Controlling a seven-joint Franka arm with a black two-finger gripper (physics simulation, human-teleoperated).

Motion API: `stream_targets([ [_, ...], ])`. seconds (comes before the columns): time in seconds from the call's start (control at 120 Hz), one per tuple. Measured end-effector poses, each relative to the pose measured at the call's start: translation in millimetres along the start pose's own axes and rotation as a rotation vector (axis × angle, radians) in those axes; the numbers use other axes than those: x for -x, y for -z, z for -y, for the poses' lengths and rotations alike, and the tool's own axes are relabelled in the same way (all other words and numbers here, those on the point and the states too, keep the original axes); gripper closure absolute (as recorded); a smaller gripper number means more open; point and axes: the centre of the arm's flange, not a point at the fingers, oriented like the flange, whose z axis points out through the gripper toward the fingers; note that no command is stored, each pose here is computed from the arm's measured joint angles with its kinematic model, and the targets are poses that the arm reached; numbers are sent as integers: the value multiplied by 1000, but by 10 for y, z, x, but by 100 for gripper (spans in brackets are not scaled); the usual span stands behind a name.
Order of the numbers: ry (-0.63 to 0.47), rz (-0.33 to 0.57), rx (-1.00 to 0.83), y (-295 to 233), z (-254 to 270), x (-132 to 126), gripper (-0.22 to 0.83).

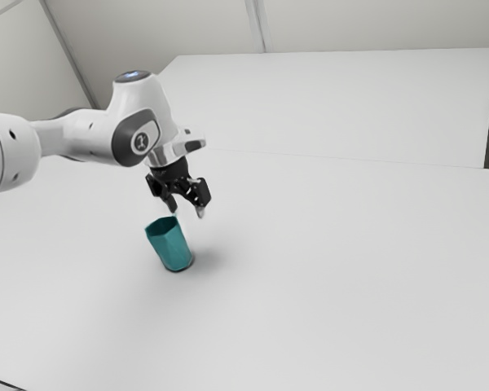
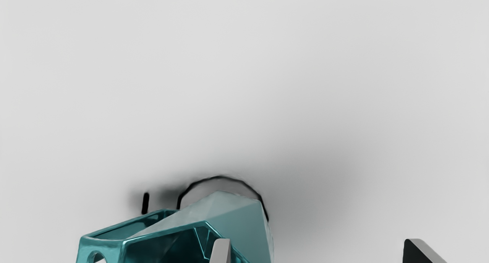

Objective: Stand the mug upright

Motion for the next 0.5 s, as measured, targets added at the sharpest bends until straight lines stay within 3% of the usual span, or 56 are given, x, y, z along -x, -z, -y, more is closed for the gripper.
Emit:
stream_targets([
  [0.258, 24, -46, -1, 276, -29, 1, 4],
  [0.5, -2, -145, -11, 1179, 147, -130, 1],
])
